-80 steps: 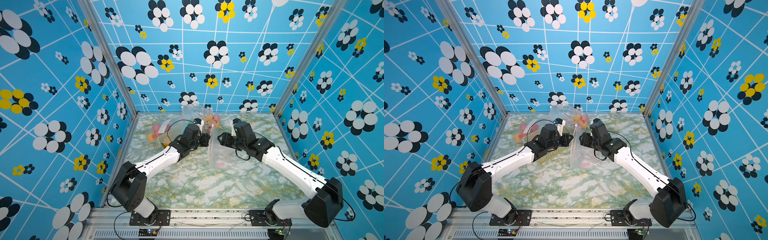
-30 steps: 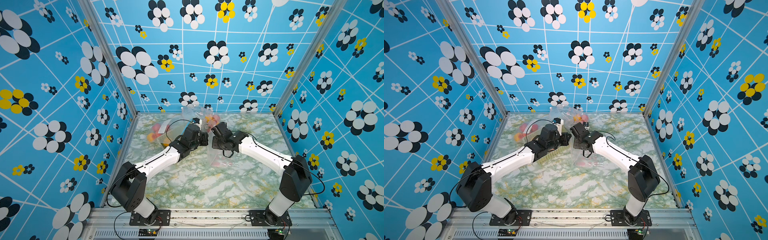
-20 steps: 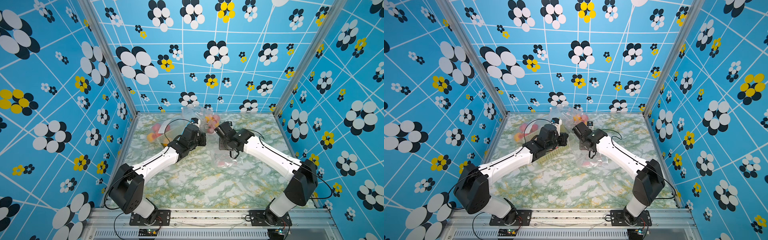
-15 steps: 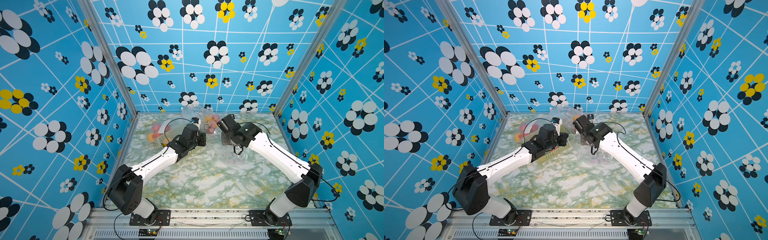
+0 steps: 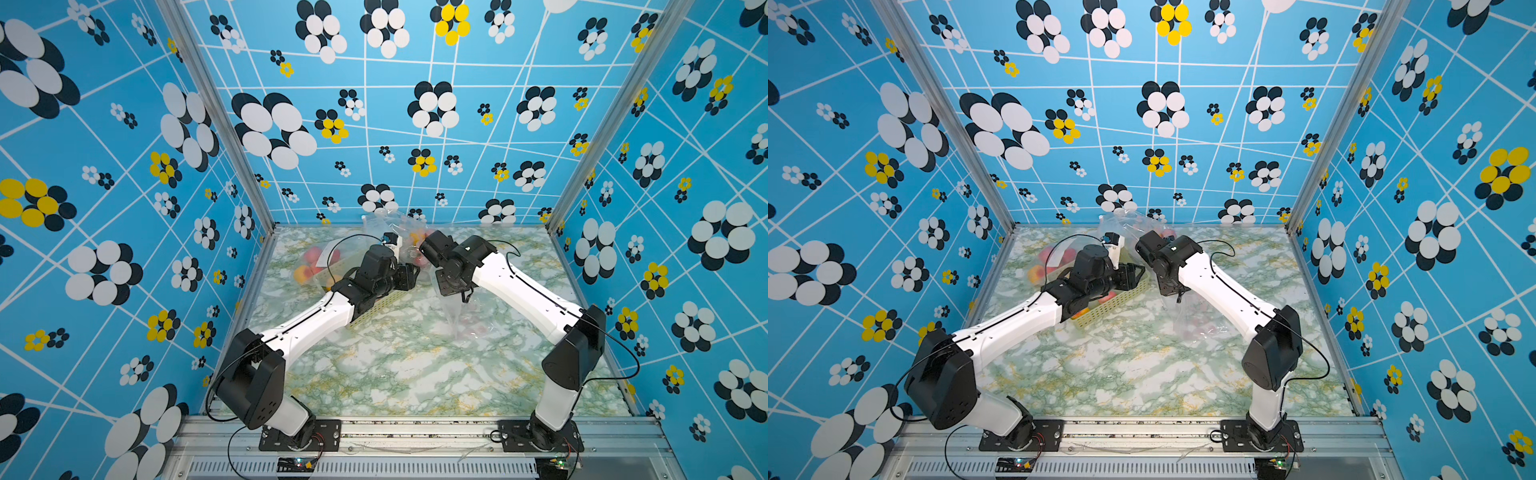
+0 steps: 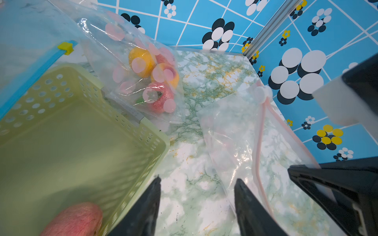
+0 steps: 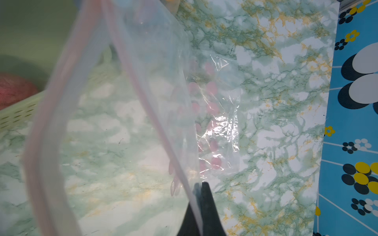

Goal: Place the peach in a zip-top bag and seal the zipper
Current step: Open the zipper of the food storage bag at the center of the board.

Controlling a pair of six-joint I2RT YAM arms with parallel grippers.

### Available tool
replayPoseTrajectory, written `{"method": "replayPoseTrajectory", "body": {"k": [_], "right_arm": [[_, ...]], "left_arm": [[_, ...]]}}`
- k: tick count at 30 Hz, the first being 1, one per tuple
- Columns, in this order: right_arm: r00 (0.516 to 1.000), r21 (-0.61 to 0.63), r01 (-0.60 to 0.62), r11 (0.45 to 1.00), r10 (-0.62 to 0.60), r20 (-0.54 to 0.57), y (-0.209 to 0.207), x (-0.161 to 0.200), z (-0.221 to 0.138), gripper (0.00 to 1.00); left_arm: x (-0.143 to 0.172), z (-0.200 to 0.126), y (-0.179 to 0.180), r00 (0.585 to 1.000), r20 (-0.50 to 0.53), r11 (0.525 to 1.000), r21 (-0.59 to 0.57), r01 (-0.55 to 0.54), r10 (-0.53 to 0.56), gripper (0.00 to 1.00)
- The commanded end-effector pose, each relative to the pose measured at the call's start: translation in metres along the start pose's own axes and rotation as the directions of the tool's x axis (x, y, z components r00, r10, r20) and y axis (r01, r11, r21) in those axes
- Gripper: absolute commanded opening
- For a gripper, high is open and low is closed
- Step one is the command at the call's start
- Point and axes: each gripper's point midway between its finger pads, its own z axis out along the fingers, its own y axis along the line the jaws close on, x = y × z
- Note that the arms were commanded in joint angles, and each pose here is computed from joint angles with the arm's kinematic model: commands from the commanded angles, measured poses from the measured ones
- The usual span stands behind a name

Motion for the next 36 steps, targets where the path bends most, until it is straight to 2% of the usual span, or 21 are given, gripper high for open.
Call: {"method": "replayPoseTrajectory", "body": {"k": [1,5,9,11,17,20,28,33,36], "right_arm": [[1.0,-0.036,0.007,0.999,-0.006,0.012,0.006,-0.009,-0.003,0.0],[1.0,-0.06,0.011,0.998,-0.011,0.011,0.014,-0.013,0.001,0.0],[1.0,-0.071,0.016,0.997,-0.016,0.004,0.019,-0.014,0.004,0.0],[1.0,-0.075,0.016,0.997,-0.016,0.002,0.02,-0.014,0.005,0.0],[1.0,-0.088,0.007,0.996,-0.006,0.004,0.023,-0.015,0.006,0.0],[1.0,-0.088,0.006,0.996,-0.006,-0.001,0.024,-0.014,0.009,0.0],[1.0,-0.1,-0.003,0.995,0.003,0.0,0.027,-0.013,0.011,0.0],[1.0,-0.116,-0.005,0.993,0.006,0.006,0.031,-0.016,0.012,0.0],[1.0,-0.121,-0.006,0.993,0.007,0.008,0.032,-0.018,0.012,0.0]], "left_arm": [[-0.011,-0.016,-0.007,1.0,0.027,1.0,0.006,0.01,-0.011,0.67],[-0.004,-0.024,0.011,1.0,0.011,0.996,-0.089,0.014,-0.013,0.71],[0.012,-0.034,0.044,0.997,-0.063,0.966,-0.253,-0.047,0.032,0.72],[0.024,-0.038,0.062,0.991,-0.125,0.942,-0.324,-0.081,0.042,0.78],[0.06,-0.048,0.104,0.935,-0.344,0.862,-0.445,-0.244,0.087,0.79],[0.067,-0.05,0.119,0.91,-0.409,0.834,-0.474,-0.281,0.074,0.79],[0.068,-0.041,0.168,0.897,-0.436,0.814,-0.544,-0.206,-0.065,0.77],[0.062,-0.027,0.185,0.895,-0.442,0.795,-0.562,-0.227,-0.057,0.87],[0.058,-0.02,0.199,0.885,-0.462,0.774,-0.58,-0.255,-0.054,0.87]]}}
